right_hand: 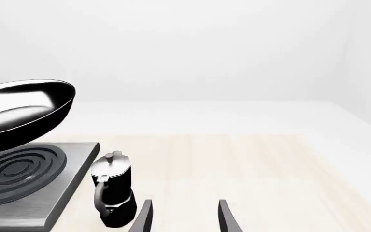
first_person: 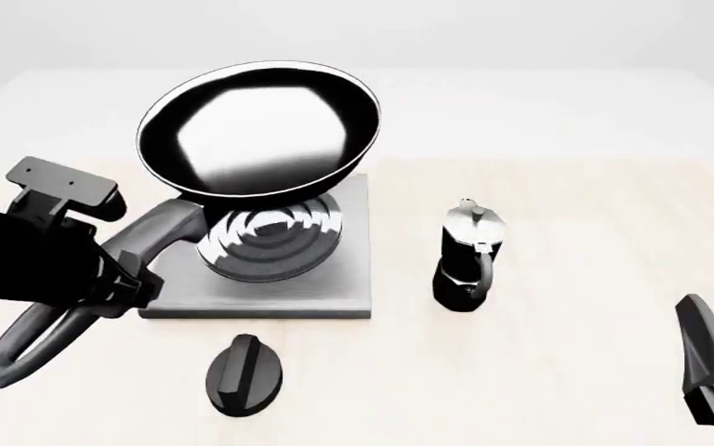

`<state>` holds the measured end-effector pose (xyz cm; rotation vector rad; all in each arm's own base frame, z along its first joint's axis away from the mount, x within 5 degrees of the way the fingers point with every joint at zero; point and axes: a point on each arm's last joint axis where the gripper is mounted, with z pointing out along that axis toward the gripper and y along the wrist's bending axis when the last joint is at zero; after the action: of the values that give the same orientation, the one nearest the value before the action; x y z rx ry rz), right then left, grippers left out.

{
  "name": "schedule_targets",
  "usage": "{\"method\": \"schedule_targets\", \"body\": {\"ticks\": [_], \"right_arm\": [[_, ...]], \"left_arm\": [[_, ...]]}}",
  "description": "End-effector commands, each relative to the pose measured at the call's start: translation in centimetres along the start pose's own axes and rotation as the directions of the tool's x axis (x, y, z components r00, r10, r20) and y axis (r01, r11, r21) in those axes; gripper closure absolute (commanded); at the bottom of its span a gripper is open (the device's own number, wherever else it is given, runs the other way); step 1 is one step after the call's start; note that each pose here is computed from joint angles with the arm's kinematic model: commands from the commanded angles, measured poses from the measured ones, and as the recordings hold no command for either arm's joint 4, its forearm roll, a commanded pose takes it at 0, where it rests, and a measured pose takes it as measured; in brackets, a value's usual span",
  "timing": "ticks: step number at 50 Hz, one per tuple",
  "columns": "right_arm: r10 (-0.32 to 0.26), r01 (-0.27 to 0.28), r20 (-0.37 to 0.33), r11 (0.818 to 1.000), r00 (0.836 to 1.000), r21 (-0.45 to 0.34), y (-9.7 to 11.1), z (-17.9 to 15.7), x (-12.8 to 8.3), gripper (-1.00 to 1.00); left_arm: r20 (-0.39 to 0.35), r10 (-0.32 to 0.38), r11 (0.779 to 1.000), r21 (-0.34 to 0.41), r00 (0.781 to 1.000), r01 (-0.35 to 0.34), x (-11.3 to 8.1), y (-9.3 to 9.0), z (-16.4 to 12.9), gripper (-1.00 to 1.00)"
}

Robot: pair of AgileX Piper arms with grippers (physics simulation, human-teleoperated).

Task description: Put the frying pan on the stove.

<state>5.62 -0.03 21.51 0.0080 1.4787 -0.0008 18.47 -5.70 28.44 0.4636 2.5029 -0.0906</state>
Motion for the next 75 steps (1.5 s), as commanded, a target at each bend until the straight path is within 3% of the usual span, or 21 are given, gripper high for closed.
{"method": "schedule_targets", "body": {"ticks": [1, 55, 75], "right_arm": [[0.0, 0.0, 0.0, 1.0, 1.0, 0.0, 0.0, 0.0, 0.0, -1.0], [0.0, 0.0, 0.0, 1.0, 1.0, 0.0, 0.0, 0.0, 0.0, -1.0], [0.0, 0.0, 0.0, 1.0, 1.0, 0.0, 0.0, 0.0, 0.0, -1.0]], "left_arm": [[0.027, 0.019, 1.0, -0.007, 0.999, -0.019, 0.0, 0.2, 0.1, 1.0], [-0.025, -0.015, 1.0, -0.021, 1.0, 0.014, 3.6, 0.5, 2.9, 1.0], [-0.024, -0.027, 0.999, -0.035, 0.999, 0.026, 3.7, 1.0, 3.1, 1.0]]}}
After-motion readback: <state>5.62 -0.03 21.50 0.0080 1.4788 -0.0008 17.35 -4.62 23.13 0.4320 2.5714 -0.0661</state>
